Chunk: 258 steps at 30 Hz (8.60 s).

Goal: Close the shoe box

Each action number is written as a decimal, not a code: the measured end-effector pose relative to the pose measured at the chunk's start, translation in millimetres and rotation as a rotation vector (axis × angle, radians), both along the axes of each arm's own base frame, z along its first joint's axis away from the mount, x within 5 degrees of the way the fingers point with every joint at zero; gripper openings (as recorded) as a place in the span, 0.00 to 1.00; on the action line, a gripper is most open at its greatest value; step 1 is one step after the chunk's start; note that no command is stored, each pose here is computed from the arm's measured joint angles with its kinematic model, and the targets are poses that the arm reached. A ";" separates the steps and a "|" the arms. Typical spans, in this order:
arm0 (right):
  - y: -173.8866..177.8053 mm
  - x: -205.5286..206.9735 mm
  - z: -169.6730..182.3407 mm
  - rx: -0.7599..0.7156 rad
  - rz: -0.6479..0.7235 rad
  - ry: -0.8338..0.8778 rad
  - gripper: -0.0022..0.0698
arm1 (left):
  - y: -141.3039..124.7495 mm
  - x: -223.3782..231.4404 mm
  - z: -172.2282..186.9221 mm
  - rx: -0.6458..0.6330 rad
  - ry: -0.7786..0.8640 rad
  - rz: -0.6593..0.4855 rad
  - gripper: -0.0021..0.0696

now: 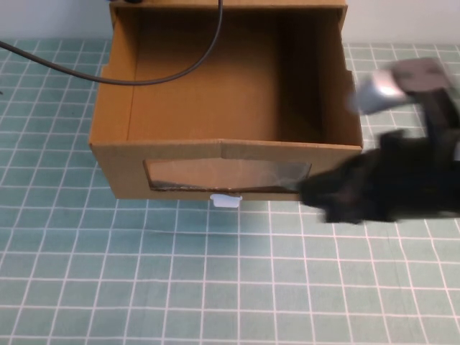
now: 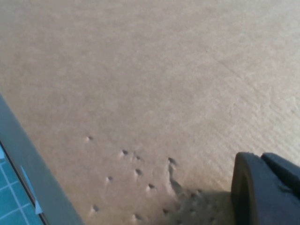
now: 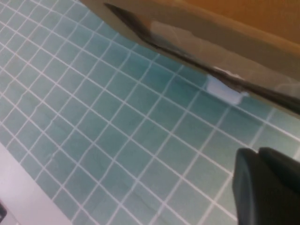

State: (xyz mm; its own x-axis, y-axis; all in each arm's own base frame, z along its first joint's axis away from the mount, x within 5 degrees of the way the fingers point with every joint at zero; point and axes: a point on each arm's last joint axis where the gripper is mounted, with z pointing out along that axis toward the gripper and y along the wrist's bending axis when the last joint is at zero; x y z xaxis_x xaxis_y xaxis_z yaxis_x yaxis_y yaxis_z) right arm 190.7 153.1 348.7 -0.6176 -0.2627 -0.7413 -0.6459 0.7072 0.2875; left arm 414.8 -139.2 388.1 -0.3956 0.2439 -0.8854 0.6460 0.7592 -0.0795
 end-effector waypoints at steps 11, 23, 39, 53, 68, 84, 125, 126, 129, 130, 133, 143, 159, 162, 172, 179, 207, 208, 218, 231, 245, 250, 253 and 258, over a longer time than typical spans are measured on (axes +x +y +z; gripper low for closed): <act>67.3 59.2 -8.1 -0.004 0.030 -0.014 0.01 | 0.0 0.0 0.0 0.000 0.000 0.000 0.02; 85.3 92.1 1.4 -0.010 0.028 -0.077 0.01 | -0.3 -0.8 -0.7 -0.009 0.020 0.001 0.02; 53.8 113.0 6.7 -0.013 -0.049 -0.027 0.01 | -0.6 -1.2 -0.7 -0.011 0.026 -0.002 0.02; 55.9 128.7 13.4 0.064 -0.132 -0.140 0.01 | -0.6 -1.2 -0.7 -0.011 0.026 -0.002 0.02; 59.4 157.8 -2.9 0.116 -0.238 -0.214 0.01 | -0.5 -1.0 -0.5 -0.012 0.023 0.001 0.02; 66.7 160.3 18.9 0.137 -0.179 -0.193 0.01 | -0.5 -1.1 -0.6 -0.016 0.029 0.003 0.02; 72.1 150.4 58.8 0.106 -0.045 -0.157 0.01 | 5.9 -29.5 26.9 0.053 0.005 -0.047 0.02; 68.0 143.2 66.9 0.103 -0.043 -0.160 0.01 | 7.3 -33.2 31.7 0.061 -0.009 -0.046 0.02; 53.2 122.5 86.1 0.074 -0.066 -0.159 0.01 | 13.2 -51.3 53.0 0.083 -0.064 -0.043 0.02; 48.6 115.8 89.8 0.061 -0.077 -0.162 0.01 | 15.1 -58.4 60.1 0.082 -0.081 -0.040 0.02; 32.0 85.1 96.0 0.005 -0.111 -0.169 0.01 | 21.0 -80.6 73.6 0.074 -0.122 -0.031 0.02; -53.4 -56.1 75.9 0.031 -0.171 -0.189 0.01 | 47.3 -171.7 68.1 0.025 -0.243 0.049 0.02; -139.7 -190.1 -25.3 0.284 -0.234 -0.402 0.01 | 92.6 -305.7 -60.3 -0.082 -0.370 0.242 0.02; -139.9 -188.5 -40.9 0.300 -0.245 -0.428 0.01 | 99.7 -328.0 -83.6 -0.096 -0.408 0.263 0.02; -126.2 -155.9 -92.0 0.382 -0.313 -0.529 0.01 | 110.6 -355.7 -165.9 -0.096 -0.409 0.313 0.02; -122.5 -145.7 -124.0 0.393 -0.339 -0.546 0.01 | 120.8 -350.5 -193.0 -0.075 -0.407 0.436 0.02; -124.5 -140.6 -164.6 0.112 -0.306 -0.558 0.01 | 120.3 -350.6 -194.1 -0.077 -0.399 0.432 0.02; -126.4 -139.4 -163.7 0.095 -0.334 -0.580 0.01 | 120.3 -350.6 -194.1 -0.077 -0.399 0.432 0.02; -146.1 -134.4 -159.4 0.066 -0.717 -0.617 0.01 | 120.3 -350.6 -194.1 -0.077 -0.399 0.432 0.02; -146.5 -135.1 -164.0 0.068 -0.738 -0.558 0.01 | 120.3 -350.6 -194.1 -0.077 -0.399 0.432 0.02; -142.4 -138.1 -175.3 -0.004 -0.669 -0.454 0.01 | 120.3 -350.6 -194.1 -0.077 -0.399 0.432 0.02; -142.2 -138.1 -175.3 -0.002 -0.668 -0.453 0.01 | 120.3 -350.6 -194.1 -0.077 -0.399 0.432 0.02; -142.2 -138.1 -175.3 -0.004 -0.667 -0.454 0.01 | 120.3 -350.6 -194.1 -0.077 -0.399 0.432 0.02; -142.2 -138.1 -175.3 -0.004 -0.667 -0.454 0.01 | 120.3 -350.6 -194.1 -0.077 -0.399 0.432 0.02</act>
